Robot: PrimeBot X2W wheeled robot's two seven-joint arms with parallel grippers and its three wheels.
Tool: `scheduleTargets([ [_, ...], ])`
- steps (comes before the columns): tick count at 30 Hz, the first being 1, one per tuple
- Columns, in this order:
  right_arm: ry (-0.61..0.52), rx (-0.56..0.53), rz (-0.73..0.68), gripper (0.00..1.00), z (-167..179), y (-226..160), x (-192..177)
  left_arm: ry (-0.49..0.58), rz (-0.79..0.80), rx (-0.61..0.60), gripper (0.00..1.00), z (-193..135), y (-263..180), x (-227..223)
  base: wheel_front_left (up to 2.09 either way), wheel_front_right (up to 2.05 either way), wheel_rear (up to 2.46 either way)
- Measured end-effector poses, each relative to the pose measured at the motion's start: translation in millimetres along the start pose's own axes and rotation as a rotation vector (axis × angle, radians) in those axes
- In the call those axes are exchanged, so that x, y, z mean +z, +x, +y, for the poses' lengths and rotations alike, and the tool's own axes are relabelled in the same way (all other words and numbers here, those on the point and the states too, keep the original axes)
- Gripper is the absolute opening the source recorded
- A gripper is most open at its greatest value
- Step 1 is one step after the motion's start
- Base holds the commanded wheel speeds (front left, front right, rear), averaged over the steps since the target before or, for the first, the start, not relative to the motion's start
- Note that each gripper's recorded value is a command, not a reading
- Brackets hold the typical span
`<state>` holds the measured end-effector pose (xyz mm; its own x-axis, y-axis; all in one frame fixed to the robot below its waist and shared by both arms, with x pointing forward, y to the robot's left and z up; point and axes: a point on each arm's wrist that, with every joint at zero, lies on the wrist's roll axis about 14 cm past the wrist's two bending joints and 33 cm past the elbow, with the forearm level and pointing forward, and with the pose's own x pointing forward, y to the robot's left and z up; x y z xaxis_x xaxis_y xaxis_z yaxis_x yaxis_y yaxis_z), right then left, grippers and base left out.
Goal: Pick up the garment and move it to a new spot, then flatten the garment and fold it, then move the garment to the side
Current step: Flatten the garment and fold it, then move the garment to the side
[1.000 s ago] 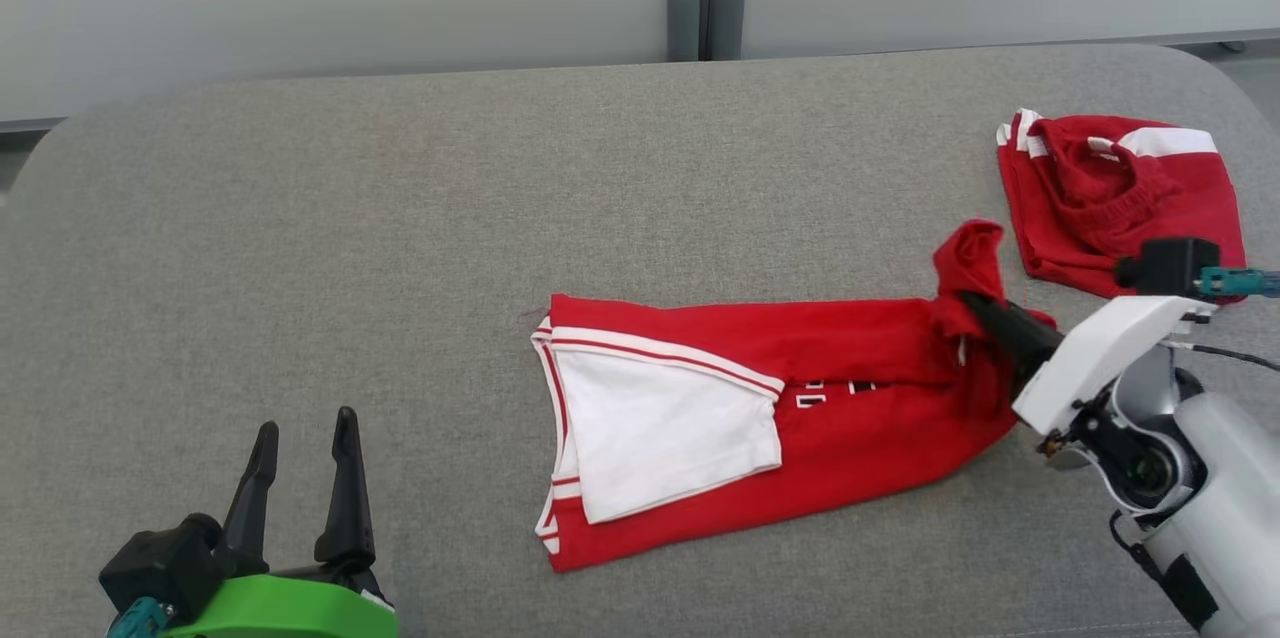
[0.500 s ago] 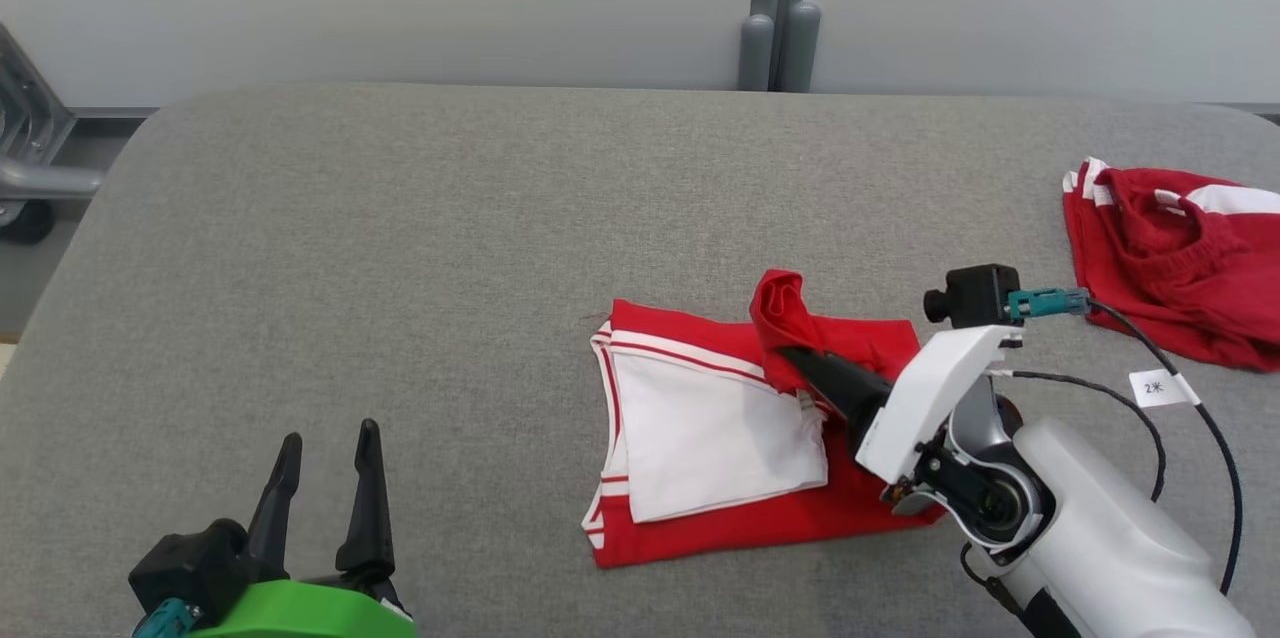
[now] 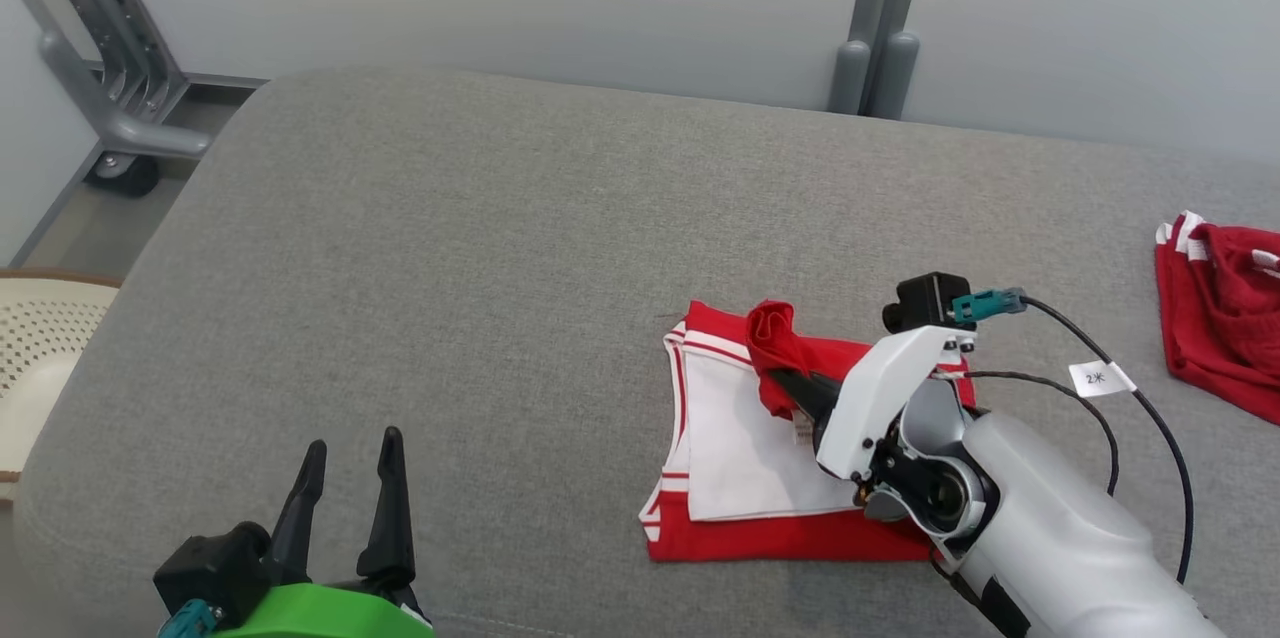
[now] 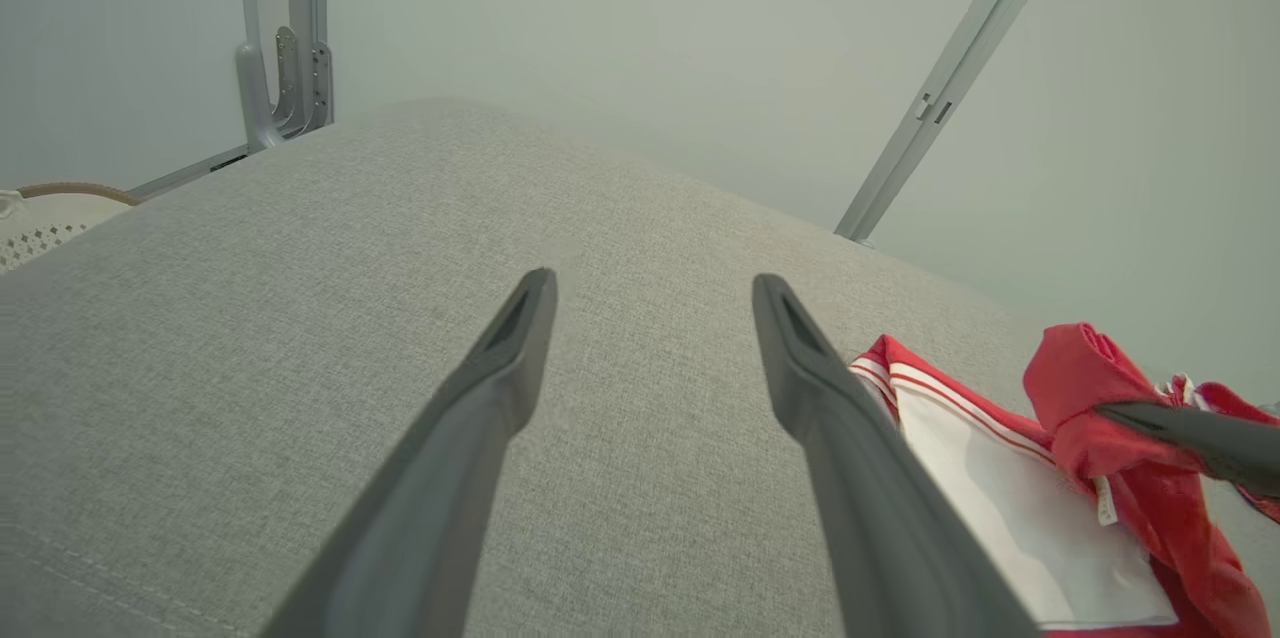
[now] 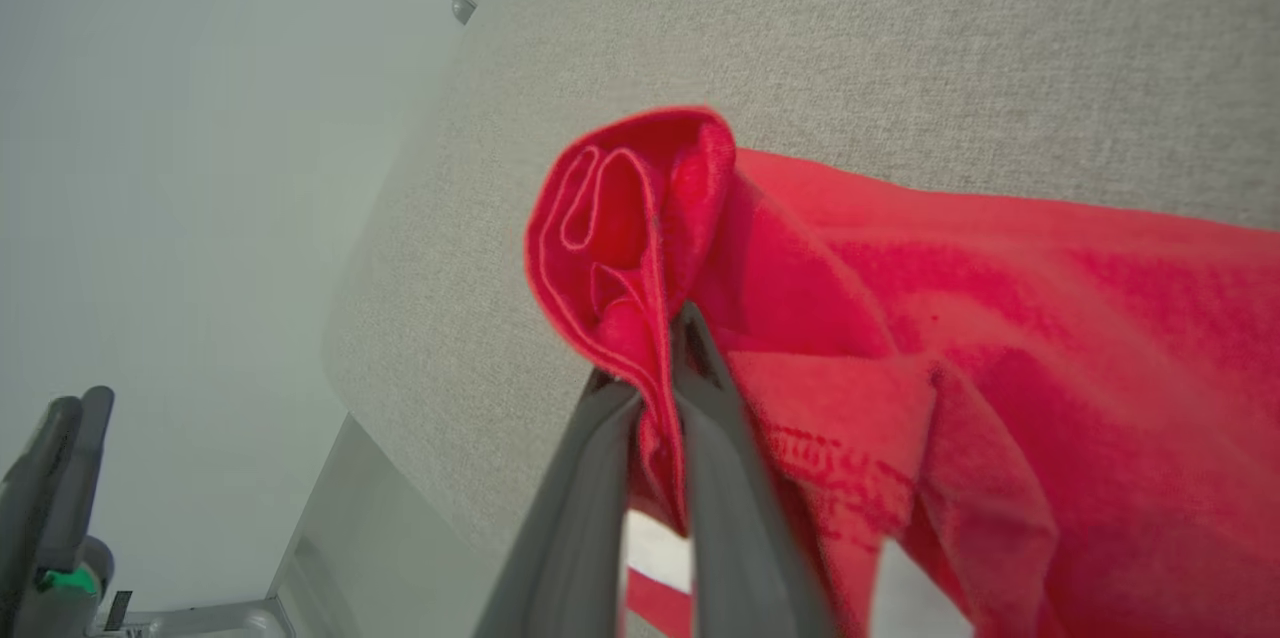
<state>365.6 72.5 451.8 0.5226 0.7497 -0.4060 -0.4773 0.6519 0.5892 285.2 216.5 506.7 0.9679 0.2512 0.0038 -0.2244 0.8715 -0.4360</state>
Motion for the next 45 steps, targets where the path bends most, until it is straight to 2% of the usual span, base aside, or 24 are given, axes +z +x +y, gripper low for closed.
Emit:
scheduleTargets([
  [3,-0.051,-0.025,0.044,0.07,-2.1,7.4,-7.1,-0.007,-0.006,0.022,1.0,6.1,-3.3,1.9,0.0,0.0,0.0],
  [5,-0.073,-0.037,0.066,0.18,-3.4,11.7,-10.4,-0.007,-0.009,0.036,1.0,10.0,-5.1,2.6,0.0,0.0,0.0],
  [8,-0.11,-0.049,0.097,0.26,-3.5,17.8,-14.9,-0.006,-0.013,0.054,1.0,15.1,-6.9,3.5,0.0,0.0,0.0],
  [9,-0.126,-0.047,0.119,0.4,-1.3,21.0,-18.4,-0.005,-0.014,0.063,1.0,17.7,-7.4,4.0,0.0,0.0,0.0],
  [10,-0.128,-0.048,0.125,0.46,-0.9,22.1,-19.7,-0.005,-0.014,0.064,1.0,18.1,-7.4,3.8,0.0,0.0,0.0],
  [11,-0.129,-0.057,0.129,0.46,-1.6,23.0,-20.4,-0.005,-0.013,0.065,1.0,18.3,-7.5,3.5,0.0,0.0,0.0],
  [12,-0.13,-0.059,0.132,0.71,-1.5,23.6,-20.9,-0.005,-0.012,0.065,1.0,18.4,-7.5,3.2,0.0,0.0,0.0],
  [13,-0.135,-0.06,0.135,0.89,-1.5,24.1,-21.8,-0.005,-0.014,0.066,1.0,18.4,-7.5,3.3,0.0,0.0,0.0],
  [14,-0.147,-0.059,0.14,1.0,0.3,25.5,-22.9,-0.005,-0.015,0.065,1.0,18.3,-7.3,3.2,0.0,0.0,0.0],
  [23,-0.193,-0.004,0.095,1.0,18.6,24.7,-2.7,-0.009,-0.023,0.055,1.0,16.8,-2.3,4.5,0.0,0.0,0.0],
  [30,-0.217,0.042,-0.081,1.0,33.8,14.3,51.5,-0.01,-0.027,0.011,1.0,4.9,4.9,5.6,0.0,0.0,0.0],
  [32,-0.207,0.008,-0.112,1.0,20.3,7.0,60.3,-0.012,-0.027,-0.006,1.0,-0.1,7.0,5.4,0.0,0.0,0.0],
  [36,-0.163,-0.107,-0.158,1.0,-29.0,-16.0,70.3,-0.013,-0.016,-0.038,1.0,-10.1,11.3,2.1,0.0,0.0,0.0],
  [41,-0.081,-0.227,-0.126,1.0,-82.0,-41.0,40.9,-0.013,0.014,-0.066,1.0,-19.4,14.2,-6.4,0.0,0.0,0.0],
  [45,-0.017,-0.272,-0.094,1.0,-104.7,-51.3,17.1,-0.011,0.031,-0.086,1.0,-26.5,18.8,-11.5,0.0,0.0,0.0],
])
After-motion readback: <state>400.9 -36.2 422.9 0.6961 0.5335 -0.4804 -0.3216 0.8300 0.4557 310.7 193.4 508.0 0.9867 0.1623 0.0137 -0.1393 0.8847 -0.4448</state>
